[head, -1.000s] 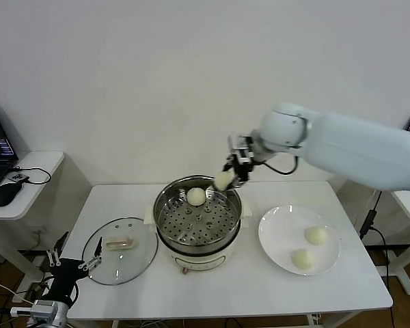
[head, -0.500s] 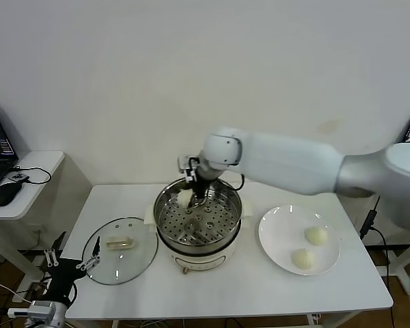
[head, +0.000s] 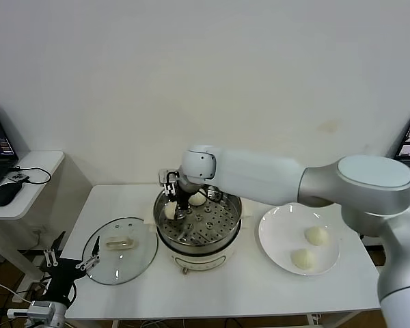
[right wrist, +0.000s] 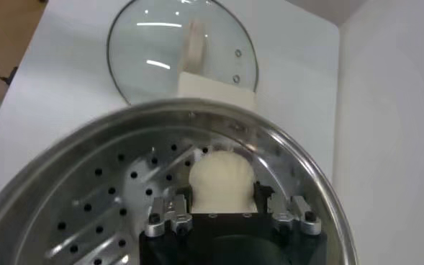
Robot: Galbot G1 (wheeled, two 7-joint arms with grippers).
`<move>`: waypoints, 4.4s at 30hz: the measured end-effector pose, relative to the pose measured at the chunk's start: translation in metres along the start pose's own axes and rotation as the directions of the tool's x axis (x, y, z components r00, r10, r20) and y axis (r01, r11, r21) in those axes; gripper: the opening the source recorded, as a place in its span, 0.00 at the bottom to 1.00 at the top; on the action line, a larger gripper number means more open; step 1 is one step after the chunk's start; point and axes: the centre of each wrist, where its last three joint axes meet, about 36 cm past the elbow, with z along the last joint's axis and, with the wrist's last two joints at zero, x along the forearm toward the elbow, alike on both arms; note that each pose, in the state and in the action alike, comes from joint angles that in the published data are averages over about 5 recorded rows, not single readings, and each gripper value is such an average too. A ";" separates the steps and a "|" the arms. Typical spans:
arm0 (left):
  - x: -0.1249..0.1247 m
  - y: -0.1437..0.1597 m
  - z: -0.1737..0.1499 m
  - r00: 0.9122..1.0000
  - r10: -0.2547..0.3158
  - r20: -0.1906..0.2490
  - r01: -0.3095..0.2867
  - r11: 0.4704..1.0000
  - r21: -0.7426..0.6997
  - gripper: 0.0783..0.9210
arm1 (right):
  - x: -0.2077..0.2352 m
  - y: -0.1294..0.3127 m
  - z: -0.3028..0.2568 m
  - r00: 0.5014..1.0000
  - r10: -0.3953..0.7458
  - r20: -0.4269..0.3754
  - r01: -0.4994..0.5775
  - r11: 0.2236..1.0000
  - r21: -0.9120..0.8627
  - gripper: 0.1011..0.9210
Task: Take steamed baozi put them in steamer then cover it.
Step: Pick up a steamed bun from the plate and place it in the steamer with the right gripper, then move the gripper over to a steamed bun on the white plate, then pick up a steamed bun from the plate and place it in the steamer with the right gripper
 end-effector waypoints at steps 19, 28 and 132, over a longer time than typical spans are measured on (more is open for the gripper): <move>-0.002 -0.001 -0.002 1.000 0.011 0.007 -0.011 1.000 -0.004 0.88 | 0.099 -0.006 0.056 0.999 0.012 -0.048 -0.009 0.998 0.056 0.88; -0.004 -0.003 -0.003 0.999 0.031 0.008 -0.031 0.999 -0.012 0.88 | 0.178 0.029 0.121 0.994 0.025 -0.105 -0.010 0.991 0.134 0.88; 0.002 -0.005 0.001 0.999 0.035 -0.026 -0.036 0.998 -0.054 0.88 | 0.177 0.098 0.302 0.985 0.065 -0.157 -0.072 0.996 -0.043 0.59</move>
